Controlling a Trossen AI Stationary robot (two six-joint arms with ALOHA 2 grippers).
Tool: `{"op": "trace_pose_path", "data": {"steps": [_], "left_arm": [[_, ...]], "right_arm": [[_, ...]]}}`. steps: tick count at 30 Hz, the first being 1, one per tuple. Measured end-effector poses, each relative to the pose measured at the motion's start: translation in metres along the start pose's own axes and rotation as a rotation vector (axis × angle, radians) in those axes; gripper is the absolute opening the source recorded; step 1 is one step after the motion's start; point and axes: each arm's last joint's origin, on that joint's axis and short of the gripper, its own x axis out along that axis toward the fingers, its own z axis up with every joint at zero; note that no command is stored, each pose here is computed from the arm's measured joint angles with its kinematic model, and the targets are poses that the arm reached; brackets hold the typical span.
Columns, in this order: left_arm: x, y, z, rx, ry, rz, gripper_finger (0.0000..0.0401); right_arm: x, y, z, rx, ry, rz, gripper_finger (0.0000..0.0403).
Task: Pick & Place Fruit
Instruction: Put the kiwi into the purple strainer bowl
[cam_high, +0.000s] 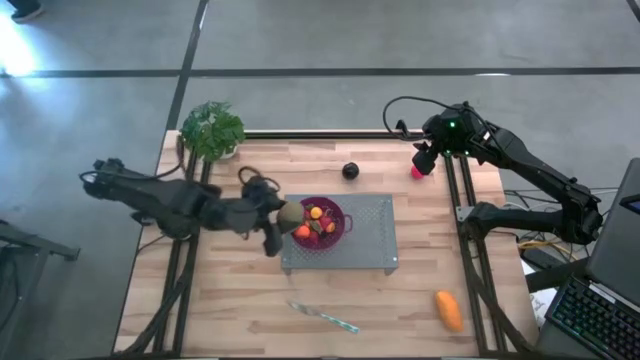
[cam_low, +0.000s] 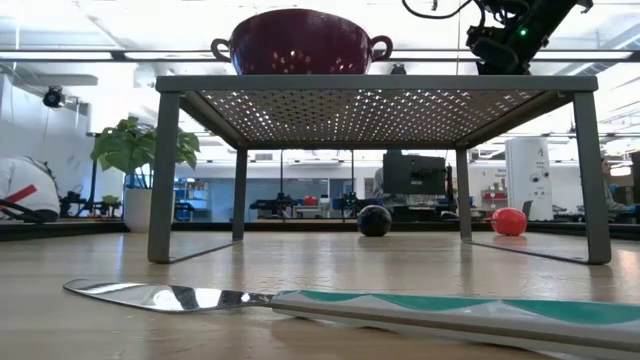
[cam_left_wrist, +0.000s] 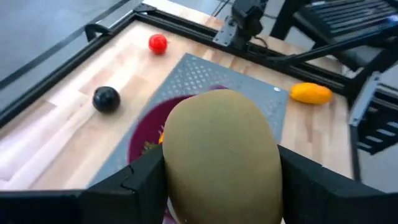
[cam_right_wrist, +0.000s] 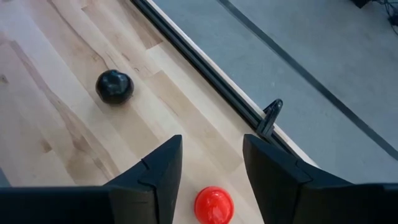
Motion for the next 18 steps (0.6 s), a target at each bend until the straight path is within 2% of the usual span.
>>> {"op": "trace_pose_path", "data": {"steps": [6, 11, 18], "left_arm": [[0.031, 0.004, 0.015, 0.045, 0.085, 0.053, 0.0238], [0.053, 0.015, 0.013, 0.050, 0.181, 0.149, 0.0239], [0.078, 0.022, 0.007, 0.035, 0.236, 0.204, 0.0239]], "right_arm": [[0.000, 0.000, -0.002, 0.001, 0.016, 0.002, 0.0160], [0.000, 0.000, -0.004, -0.003, 0.042, 0.004, 0.0144], [0.000, 0.001, -0.005, -0.006, 0.054, 0.005, 0.0123]]}}
